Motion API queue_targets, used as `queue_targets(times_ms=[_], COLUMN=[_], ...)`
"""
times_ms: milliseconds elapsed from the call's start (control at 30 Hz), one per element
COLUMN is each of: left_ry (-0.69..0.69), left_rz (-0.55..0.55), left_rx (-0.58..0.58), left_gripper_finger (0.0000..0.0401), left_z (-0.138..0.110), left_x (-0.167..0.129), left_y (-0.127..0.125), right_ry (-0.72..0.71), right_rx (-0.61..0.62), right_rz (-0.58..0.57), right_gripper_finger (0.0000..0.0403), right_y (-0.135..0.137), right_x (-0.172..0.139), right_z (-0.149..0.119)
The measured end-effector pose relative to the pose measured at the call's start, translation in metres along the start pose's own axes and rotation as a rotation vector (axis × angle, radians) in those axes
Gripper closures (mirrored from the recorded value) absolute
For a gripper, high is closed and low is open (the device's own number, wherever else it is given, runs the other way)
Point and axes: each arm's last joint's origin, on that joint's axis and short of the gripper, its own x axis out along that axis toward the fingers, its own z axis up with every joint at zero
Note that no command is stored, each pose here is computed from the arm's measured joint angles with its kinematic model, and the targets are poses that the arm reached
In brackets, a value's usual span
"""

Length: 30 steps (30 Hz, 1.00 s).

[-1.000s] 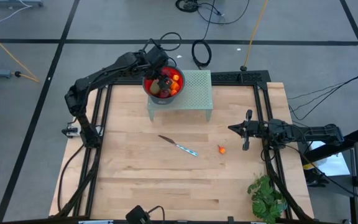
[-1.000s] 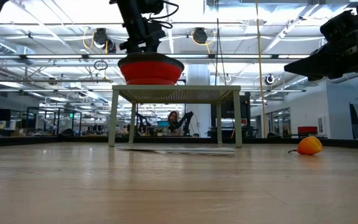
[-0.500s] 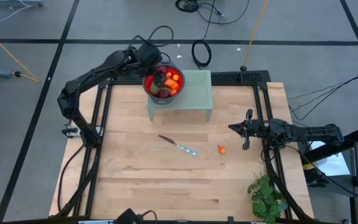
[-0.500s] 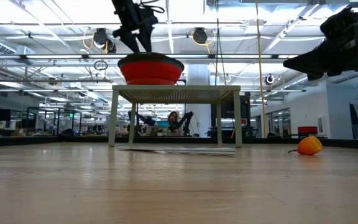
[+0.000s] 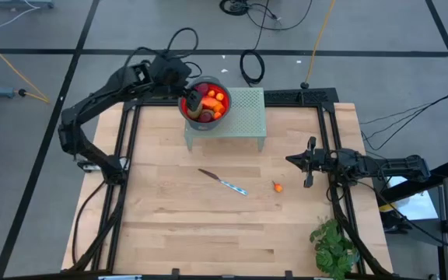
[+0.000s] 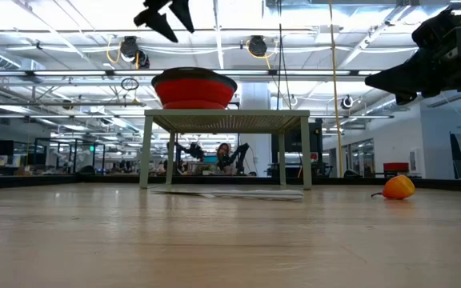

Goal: Pick & Place Fruit
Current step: Put the peach into the red strainer bowl

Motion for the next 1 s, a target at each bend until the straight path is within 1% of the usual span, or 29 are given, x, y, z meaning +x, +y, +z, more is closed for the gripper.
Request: queue_targets(times_ms=[100, 200, 367, 467, 600, 800, 1000], left_ry=[-0.016, -0.015, -0.018, -0.010, -0.004, 0.010, 0.018], left_rz=[-0.037, -0.074, -0.126, -0.147, -0.184, -0.243, -0.294], left_rx=[-0.017, 0.005, -0.004, -0.019, -0.006, 0.013, 0.046], left_gripper_finger=[0.0107, 0.0107, 0.0108, 0.0119, 0.0166, 0.0251, 0.0316], left_z=[-0.003, -0.006, -0.011, -0.014, -0.019, -0.028, -0.037], left_x=[-0.011, -0.015, -0.024, -0.026, -0.031, -0.039, -0.049], left_y=[-0.009, -0.021, -0.035, -0.044, -0.056, -0.075, -0.092], right_ry=[-0.001, -0.012, -0.088, -0.142, -0.180, -0.176, -0.176], right_rx=[0.000, 0.002, 0.017, 0.027, 0.034, 0.033, 0.061], right_rz=[0.000, 0.005, 0.006, 0.006, 0.007, 0.007, 0.010], right_gripper_finger=[0.0403, 0.0403, 0.0403, 0.0403, 0.0403, 0.0403, 0.0403], right_y=[0.000, 0.000, 0.000, 0.000, 0.000, 0.000, 0.000], right_x=[0.000, 0.000, 0.000, -0.001, -0.002, -0.002, -0.002], right_z=[0.000, 0.002, 0.009, 0.014, 0.018, 0.018, 0.018])
